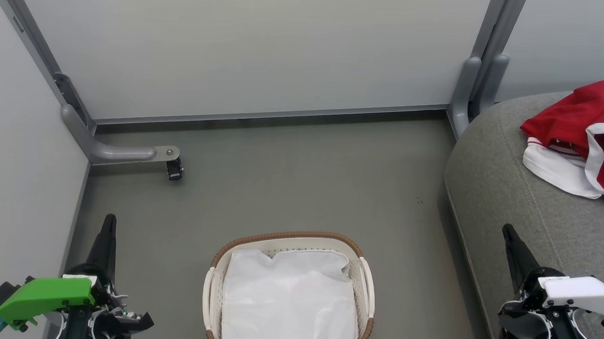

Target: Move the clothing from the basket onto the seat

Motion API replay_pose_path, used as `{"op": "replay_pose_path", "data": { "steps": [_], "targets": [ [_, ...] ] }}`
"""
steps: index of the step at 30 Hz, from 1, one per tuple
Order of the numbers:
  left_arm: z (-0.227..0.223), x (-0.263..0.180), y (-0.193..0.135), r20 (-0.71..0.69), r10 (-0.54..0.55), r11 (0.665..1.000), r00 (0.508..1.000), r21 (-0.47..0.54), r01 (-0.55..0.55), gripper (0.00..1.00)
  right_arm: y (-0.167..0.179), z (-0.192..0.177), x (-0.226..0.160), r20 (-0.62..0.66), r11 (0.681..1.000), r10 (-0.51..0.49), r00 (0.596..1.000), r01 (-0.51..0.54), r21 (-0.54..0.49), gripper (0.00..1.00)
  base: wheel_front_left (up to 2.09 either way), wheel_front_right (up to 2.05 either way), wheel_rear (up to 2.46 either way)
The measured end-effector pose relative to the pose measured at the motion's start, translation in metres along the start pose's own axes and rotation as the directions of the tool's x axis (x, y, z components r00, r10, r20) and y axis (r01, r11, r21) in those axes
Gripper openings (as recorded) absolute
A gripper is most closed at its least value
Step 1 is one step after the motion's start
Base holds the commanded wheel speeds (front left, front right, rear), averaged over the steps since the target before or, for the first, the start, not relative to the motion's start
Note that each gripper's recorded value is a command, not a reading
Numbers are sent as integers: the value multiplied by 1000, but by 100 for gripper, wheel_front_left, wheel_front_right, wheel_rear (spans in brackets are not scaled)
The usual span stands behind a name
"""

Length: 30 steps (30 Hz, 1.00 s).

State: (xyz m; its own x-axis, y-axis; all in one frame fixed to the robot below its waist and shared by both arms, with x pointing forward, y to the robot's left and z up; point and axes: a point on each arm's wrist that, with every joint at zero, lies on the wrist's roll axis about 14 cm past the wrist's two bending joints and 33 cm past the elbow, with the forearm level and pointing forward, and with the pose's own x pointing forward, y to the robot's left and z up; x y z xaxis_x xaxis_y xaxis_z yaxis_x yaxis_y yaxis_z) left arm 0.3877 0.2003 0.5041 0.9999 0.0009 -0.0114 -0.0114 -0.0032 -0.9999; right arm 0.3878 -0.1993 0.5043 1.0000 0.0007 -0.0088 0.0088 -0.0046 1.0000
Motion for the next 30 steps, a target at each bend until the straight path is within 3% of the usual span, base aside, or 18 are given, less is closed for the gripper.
{"op": "replay_pose_path", "data": {
  "steps": [30],
  "targets": [
    [0,0,0,0,0,1000,1000,0,0,0,0,0,0,0,1000,0,1000,0,0,0,0,0,0]
  ]
}}
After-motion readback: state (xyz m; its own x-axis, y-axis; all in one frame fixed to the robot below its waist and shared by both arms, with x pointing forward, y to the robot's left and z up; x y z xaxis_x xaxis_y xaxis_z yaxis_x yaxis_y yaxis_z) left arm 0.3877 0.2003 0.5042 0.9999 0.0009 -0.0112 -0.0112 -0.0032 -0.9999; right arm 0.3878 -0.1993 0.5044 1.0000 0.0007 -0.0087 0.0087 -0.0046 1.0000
